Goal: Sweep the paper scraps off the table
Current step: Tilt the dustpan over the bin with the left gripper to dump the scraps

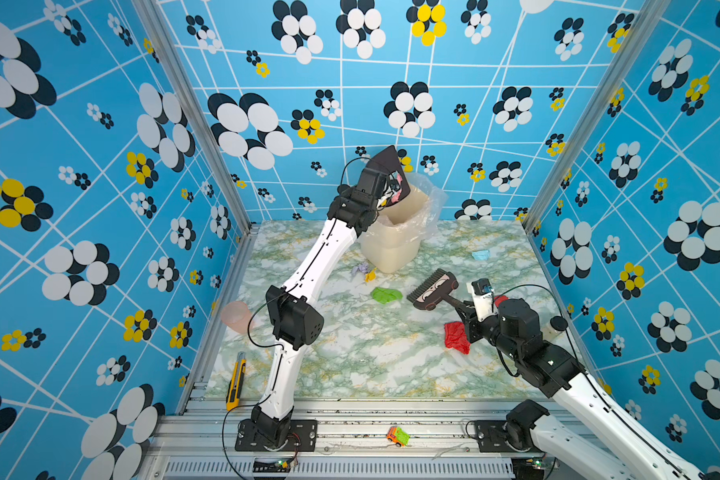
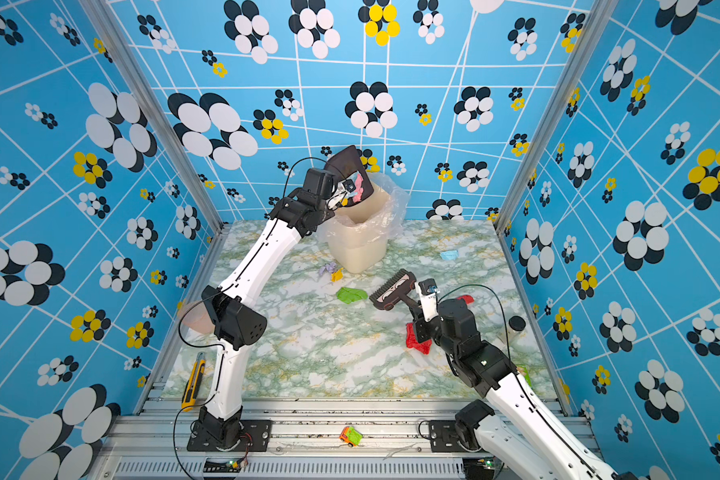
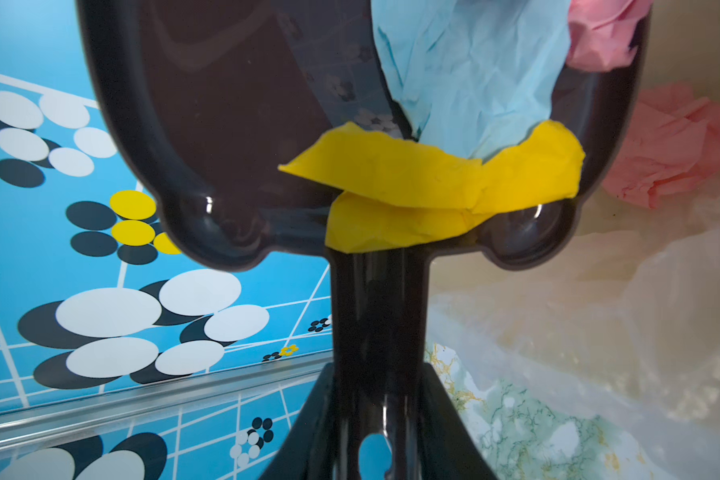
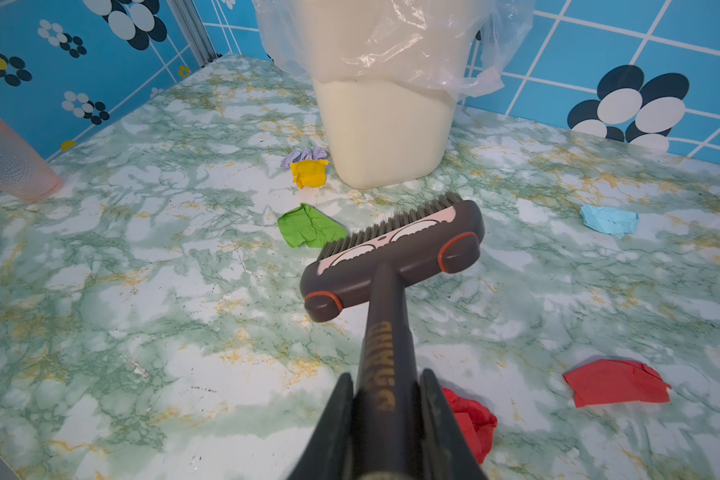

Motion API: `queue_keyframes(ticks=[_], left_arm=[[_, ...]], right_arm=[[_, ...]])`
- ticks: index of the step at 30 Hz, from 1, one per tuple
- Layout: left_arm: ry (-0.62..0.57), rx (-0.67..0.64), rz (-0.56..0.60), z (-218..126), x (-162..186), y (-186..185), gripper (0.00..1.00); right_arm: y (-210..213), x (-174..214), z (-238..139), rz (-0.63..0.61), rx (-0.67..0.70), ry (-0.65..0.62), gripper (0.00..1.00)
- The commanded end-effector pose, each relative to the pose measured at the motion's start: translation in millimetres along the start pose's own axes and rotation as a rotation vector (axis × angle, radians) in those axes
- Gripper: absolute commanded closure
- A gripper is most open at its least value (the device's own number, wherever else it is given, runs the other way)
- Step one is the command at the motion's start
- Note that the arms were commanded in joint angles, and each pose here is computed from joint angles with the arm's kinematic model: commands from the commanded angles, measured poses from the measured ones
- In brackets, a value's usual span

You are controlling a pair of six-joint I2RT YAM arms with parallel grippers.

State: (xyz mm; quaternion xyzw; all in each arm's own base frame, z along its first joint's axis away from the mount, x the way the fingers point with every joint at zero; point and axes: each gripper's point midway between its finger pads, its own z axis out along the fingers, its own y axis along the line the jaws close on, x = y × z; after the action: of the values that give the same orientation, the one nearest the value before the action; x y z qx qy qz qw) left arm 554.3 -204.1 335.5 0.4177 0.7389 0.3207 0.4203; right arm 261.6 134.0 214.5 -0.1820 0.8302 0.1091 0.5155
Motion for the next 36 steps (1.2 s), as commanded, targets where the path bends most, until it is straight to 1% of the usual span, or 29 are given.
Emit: queue_keyframes(ticks=[1,10,19,24,27,30,36], left_arm=[[-0.027,-0.087,-0.001,-12.2,-10.0,26.3,1.0],[-0.044,-0.121,0.045,-21.1,-17.0,35.0,1.0],[-0.021,-0.138,0.092,-20.3,-14.3,34.1,1.0],[-0.024,-0.139,0.093,-23.8,-13.6,36.5,1.0],[-0.046,-0.122,0.066,-28.2,-14.5,37.7,1.0],[-0.078,-0.089,0.013,-35.0,-14.5,39.6,1.0],[-0.142,0.02,-0.117,-52.1,-9.2,41.6,1.0]], right_arm=[[1.4,-16.8,-3.0,0.017,-0.013,-0.074,1.0],[1.7,-14.7,-2.6,0.021,-0.015,-0.072,1.0],[1.0,-13.8,-3.8,0.021,-0.012,-0.077,1.0],[1.3,-12.5,-3.7,0.023,-0.014,-0.075,1.0],[1.4,-12.7,-4.2,0.024,-0.015,-0.077,1.0],[1.9,-13.5,-4.8,0.024,-0.018,-0.079,1.0],[2.7,-14.7,-6.5,0.024,-0.023,-0.081,1.0]])
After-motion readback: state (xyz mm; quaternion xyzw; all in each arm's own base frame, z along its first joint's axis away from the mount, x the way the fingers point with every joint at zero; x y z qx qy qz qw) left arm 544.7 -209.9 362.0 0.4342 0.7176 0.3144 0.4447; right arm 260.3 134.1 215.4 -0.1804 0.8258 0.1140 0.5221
